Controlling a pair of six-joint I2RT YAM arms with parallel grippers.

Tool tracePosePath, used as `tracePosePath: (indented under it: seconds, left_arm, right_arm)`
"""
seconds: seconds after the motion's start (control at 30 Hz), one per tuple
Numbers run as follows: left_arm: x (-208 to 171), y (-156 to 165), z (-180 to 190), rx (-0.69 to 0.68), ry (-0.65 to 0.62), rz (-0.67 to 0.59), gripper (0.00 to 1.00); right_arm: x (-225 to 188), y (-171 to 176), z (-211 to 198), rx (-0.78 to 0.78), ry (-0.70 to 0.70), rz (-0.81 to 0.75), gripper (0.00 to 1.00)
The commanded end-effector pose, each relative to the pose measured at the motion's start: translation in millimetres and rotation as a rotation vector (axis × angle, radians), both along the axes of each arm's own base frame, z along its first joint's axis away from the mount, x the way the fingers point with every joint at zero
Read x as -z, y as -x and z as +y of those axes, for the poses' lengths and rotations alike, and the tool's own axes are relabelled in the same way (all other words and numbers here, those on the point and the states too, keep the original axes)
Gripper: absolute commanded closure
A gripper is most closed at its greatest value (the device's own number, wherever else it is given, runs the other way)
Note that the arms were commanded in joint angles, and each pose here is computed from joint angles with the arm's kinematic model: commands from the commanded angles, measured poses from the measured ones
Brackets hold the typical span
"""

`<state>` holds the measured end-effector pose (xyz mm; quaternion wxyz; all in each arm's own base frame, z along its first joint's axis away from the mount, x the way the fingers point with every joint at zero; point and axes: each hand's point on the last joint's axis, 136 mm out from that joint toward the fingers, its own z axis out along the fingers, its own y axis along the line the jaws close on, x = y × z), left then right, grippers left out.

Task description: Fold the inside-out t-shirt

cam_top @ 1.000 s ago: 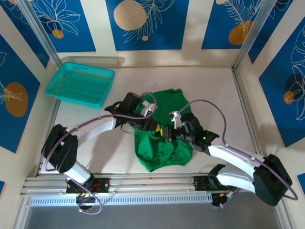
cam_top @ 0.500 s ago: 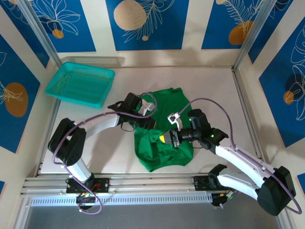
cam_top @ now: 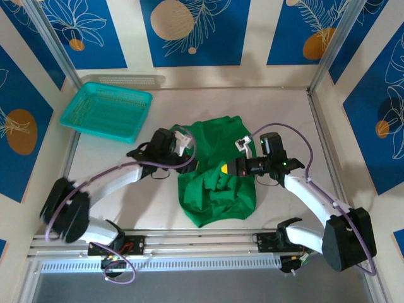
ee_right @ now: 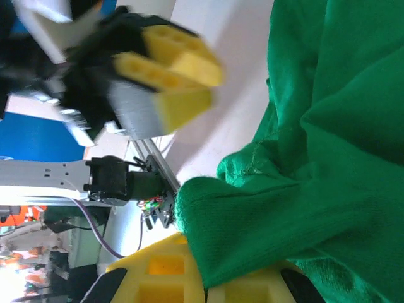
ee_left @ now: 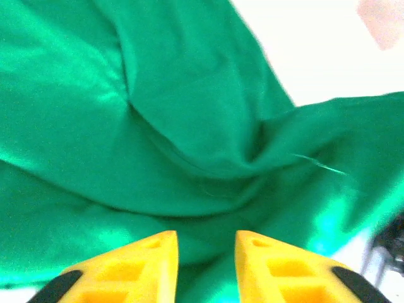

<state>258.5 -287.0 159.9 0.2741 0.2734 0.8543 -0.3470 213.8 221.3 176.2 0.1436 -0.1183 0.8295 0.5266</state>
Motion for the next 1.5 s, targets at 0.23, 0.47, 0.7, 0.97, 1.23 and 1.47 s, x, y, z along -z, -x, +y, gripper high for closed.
tracePosePath:
  seconds: [0.23,0.47,0.7,0.97,1.23,1.47]
  left_arm:
    - [2,78,-51,0.319,0.051,-0.18,0.53]
    - [32,46,-70,0.29,-0.074,-0.254,0.53]
    - [39,52,-74,0.406,-0.083,-0.295,1.0]
    - [28,74,-63,0.469,0.077,-0.164,1.0]
    - [3,79,-67,0.454,0.225,-0.044,1.0]
    - [9,71,-70,0.42,0.225,0.004,1.0]
  right_arm:
    - [-13,28,1,-0.071,-0.066,0.15,1.0]
    - [-11,35,-3,-0.051,-0.037,0.178,1.0]
    - [61,17,-41,0.209,0.277,0.368,0.9]
    - [92,-20,-76,0.502,0.527,0.27,0.68]
    - [50,-6,-57,0.393,0.592,-0.071,0.61]
    - [38,23,-41,0.359,0.482,-0.043,0.56]
